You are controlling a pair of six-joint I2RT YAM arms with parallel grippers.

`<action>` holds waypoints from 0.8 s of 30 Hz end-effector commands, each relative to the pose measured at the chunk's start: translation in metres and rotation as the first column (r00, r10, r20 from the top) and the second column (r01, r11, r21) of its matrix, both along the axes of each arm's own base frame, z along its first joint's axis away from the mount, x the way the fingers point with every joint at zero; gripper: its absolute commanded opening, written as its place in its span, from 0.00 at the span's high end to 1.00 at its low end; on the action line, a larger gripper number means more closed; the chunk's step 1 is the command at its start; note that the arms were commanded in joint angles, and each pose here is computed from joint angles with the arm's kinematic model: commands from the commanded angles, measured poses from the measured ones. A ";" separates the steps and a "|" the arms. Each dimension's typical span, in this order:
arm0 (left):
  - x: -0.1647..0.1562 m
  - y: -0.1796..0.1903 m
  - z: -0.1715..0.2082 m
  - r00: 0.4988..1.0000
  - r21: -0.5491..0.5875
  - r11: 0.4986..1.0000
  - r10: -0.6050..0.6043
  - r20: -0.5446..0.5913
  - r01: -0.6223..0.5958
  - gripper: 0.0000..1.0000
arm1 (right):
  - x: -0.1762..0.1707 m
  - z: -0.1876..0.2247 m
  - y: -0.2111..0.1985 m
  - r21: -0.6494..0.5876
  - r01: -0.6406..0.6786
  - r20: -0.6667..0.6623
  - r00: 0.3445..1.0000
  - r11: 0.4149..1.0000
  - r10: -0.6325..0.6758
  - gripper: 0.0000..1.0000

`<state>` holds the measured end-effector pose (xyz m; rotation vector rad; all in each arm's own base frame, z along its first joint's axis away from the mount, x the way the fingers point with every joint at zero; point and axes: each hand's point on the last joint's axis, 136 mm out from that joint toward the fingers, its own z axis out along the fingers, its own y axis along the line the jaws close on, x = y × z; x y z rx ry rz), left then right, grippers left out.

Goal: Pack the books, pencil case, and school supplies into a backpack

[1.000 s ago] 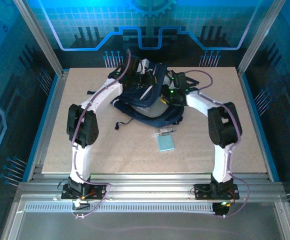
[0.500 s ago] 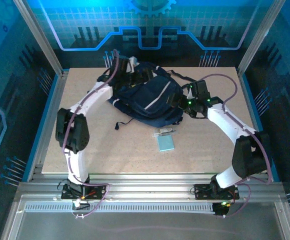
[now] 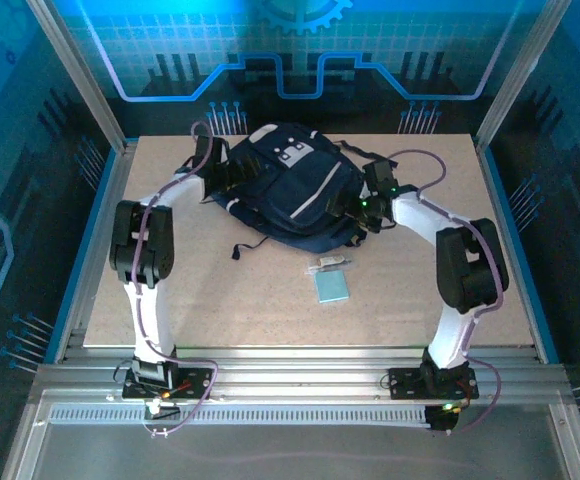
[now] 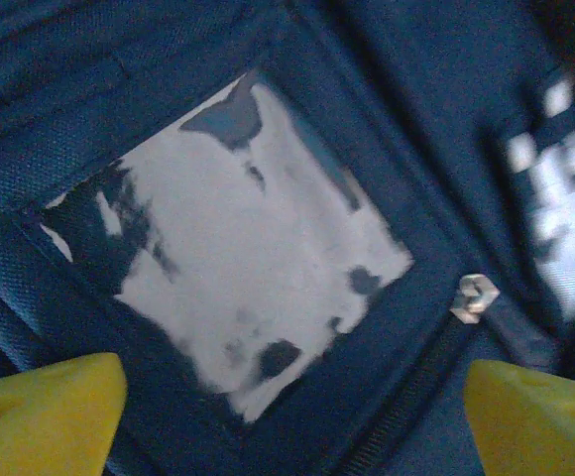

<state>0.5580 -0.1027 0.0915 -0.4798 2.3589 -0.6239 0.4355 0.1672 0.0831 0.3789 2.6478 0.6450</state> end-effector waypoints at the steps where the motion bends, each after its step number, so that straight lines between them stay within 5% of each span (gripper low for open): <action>1: -0.004 0.000 -0.003 0.999 -0.024 1.000 0.010 -0.036 -0.011 0.18 | 0.036 0.014 0.003 -0.015 -0.006 0.083 0.996 1.000 0.008 0.16; 4: -0.023 0.002 -0.016 0.996 -0.024 0.999 0.020 -0.086 -0.022 0.28 | 0.055 0.013 0.000 -0.042 0.009 0.083 0.997 0.999 -0.005 0.26; 13: -0.081 -0.013 0.008 0.992 -0.063 0.993 -0.102 -0.076 0.097 0.32 | 0.063 0.005 0.010 0.020 0.010 0.032 0.999 1.000 -0.011 0.45; 24: -0.141 -0.051 0.019 0.938 0.104 0.939 -0.312 -0.153 0.329 0.35 | 0.061 -0.001 0.007 0.008 0.008 0.016 1.000 1.000 -0.008 0.45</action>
